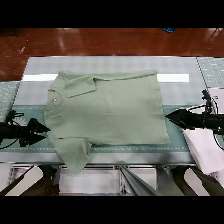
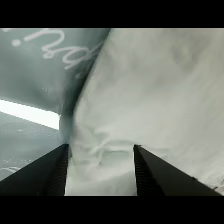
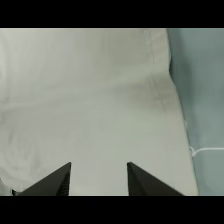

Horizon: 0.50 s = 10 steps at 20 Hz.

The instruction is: Fold the shirts.

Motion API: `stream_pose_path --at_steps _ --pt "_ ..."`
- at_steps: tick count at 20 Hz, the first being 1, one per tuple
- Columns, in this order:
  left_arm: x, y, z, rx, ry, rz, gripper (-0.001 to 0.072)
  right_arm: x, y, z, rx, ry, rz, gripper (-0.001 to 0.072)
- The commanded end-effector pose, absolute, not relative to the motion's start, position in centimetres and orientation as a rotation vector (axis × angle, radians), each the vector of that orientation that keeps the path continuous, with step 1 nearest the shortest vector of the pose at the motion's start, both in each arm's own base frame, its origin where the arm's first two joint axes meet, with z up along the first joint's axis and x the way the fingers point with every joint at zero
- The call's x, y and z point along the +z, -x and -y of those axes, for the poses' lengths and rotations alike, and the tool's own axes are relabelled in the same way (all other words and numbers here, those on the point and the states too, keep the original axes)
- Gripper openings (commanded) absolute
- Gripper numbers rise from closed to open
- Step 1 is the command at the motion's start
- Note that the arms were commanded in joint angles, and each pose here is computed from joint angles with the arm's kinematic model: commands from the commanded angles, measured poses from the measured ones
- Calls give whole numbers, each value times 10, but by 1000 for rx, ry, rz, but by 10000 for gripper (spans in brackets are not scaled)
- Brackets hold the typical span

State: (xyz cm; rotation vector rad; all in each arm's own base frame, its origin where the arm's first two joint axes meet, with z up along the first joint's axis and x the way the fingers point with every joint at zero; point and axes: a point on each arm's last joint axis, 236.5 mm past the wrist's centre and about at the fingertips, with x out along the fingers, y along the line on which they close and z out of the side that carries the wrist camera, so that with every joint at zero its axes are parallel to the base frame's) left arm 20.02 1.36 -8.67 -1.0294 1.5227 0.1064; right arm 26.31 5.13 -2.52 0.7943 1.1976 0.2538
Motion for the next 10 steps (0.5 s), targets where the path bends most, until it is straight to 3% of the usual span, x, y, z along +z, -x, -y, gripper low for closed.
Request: stream_pose_path --at_steps 1,8,9,10 --pt "-98 -191 -3 80 1038 -1607 506 -26 -264 -50 244 -796 -1185 408" --pt "-109 -219 17 14 1001 -1562 497 -31 -273 -37 177 -785 -1152 408" --pt "-107 -222 27 -25 1000 -1565 424 -34 -273 -32 148 -778 -1158 408" --pt "-107 -224 35 -60 989 -1571 200 -40 -269 -25 109 -766 -1180 408"
